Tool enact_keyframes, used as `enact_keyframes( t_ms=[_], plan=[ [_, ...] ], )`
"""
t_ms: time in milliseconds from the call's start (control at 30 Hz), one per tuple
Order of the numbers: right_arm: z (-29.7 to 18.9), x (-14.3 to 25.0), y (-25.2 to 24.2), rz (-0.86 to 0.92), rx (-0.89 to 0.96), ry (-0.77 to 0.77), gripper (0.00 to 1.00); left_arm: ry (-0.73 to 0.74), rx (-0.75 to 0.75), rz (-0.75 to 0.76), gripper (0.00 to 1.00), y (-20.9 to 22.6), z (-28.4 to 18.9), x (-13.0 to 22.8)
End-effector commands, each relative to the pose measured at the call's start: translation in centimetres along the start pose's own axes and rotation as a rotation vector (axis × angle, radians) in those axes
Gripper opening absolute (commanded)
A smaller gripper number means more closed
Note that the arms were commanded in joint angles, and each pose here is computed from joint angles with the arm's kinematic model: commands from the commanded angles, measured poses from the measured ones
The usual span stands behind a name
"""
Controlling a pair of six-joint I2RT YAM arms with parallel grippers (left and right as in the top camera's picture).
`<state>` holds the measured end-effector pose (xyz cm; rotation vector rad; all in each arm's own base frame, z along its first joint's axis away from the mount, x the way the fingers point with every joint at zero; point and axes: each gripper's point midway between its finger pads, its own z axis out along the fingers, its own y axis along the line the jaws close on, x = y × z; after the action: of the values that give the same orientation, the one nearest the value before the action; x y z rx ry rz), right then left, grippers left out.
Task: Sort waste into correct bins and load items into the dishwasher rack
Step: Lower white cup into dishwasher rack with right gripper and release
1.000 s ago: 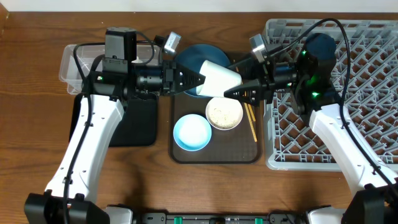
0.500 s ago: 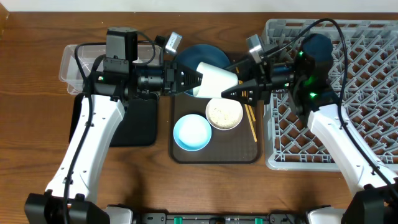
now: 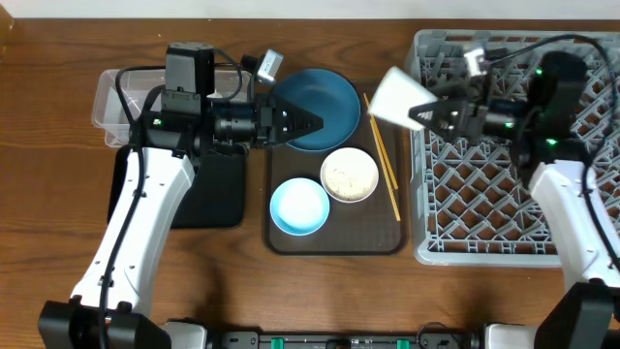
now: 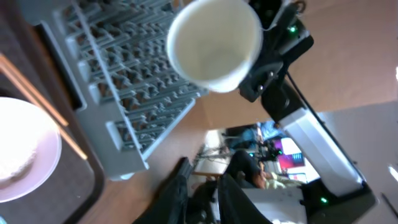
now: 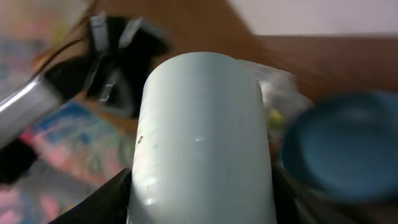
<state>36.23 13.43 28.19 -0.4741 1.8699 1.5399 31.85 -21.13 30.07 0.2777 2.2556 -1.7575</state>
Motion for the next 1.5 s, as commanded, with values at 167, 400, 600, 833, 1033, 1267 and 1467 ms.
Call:
enact_keyframes(
  t_ms=[167,400,600,833,1033,1267,1467],
  plan=[
    [-3.2,2.1,-4.7,0.119,0.514,-0.029,0.58,-0.103,-0.328,0.058,0.21,5.6,-1.0,-1.5],
    [-8.9,3.1,-3.0,0.165,0.916,-0.034,0.57,-0.117,-0.728,0.005,0.21,11.9,-4.5,-0.3],
    [-15.2,4.4,-0.5,0.227,1.278,0.067,0.56,-0.112,-0.981,-0.054,0.21,15.0,-7.8,1.1],
    [-16.3,6.8,0.1,0.346,1.334,0.196,0.54,-0.104,-1.079,-0.047,0.21,15.9,-9.3,1.4],
    [-15.9,9.3,-2.8,0.483,1.335,0.347,0.56,-0.090,-1.090,-0.035,0.22,16.1,-9.4,1.6],
    [-15.5,10.8,-5.5,0.573,1.331,0.453,0.56,-0.062,-1.104,-0.032,0.22,16.5,-9.5,2.2],
    [-16.0,11.7,-6.5,0.598,1.357,0.517,0.56,-0.051,-1.107,-0.038,0.22,16.9,-9.5,2.6]
  ],
)
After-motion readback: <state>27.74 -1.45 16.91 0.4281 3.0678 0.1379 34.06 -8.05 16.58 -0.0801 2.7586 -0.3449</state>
